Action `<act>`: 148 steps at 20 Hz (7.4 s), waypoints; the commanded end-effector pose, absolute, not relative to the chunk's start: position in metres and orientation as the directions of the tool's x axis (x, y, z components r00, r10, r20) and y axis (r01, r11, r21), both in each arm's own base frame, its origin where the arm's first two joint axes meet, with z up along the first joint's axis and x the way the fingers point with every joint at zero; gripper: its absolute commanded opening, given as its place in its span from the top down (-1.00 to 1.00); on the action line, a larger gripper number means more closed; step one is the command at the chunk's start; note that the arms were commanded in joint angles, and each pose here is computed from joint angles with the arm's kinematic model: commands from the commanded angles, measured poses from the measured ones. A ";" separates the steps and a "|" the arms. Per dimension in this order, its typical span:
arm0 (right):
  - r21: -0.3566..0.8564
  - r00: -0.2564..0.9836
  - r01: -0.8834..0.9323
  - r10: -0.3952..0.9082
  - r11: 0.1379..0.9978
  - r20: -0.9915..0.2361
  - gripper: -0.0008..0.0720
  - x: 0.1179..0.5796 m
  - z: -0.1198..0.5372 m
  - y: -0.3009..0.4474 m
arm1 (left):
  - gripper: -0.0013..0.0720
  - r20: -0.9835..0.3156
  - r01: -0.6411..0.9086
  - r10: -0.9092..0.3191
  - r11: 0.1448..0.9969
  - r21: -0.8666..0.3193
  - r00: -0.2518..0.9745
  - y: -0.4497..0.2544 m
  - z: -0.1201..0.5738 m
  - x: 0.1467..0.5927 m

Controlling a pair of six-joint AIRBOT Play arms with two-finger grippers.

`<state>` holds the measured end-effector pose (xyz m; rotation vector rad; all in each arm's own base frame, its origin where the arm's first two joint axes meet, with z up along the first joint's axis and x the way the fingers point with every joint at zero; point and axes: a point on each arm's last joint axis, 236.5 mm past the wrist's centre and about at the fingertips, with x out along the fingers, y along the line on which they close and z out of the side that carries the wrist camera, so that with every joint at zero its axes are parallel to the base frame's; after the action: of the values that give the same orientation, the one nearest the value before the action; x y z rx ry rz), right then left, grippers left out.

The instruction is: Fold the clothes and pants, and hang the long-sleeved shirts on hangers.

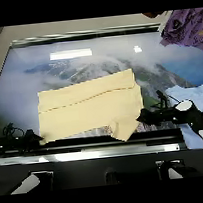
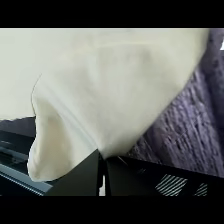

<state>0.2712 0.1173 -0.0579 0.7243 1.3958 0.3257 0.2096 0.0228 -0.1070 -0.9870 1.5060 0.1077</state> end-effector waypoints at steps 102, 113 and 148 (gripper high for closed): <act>0.392 0.317 0.153 0.331 0.907 -0.889 0.92 0.405 0.128 0.019 | 0.93 -0.657 -0.045 -0.736 0.659 -0.750 0.167 -0.391 -0.041 0.406; 0.328 0.317 0.202 0.255 0.923 -0.914 0.91 0.377 0.178 0.006 | 0.93 -0.550 -0.114 -0.833 0.542 -0.833 0.058 -0.559 -0.067 0.371; 0.624 0.185 0.082 0.603 0.777 -0.776 0.18 0.413 0.042 0.393 | 0.93 -0.815 -0.194 -0.292 0.880 -0.434 0.500 -0.001 0.168 0.478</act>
<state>0.4094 0.3718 0.0324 0.5864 1.3893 0.2983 0.4789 -0.0047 0.1694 -0.5164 1.0536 -0.0686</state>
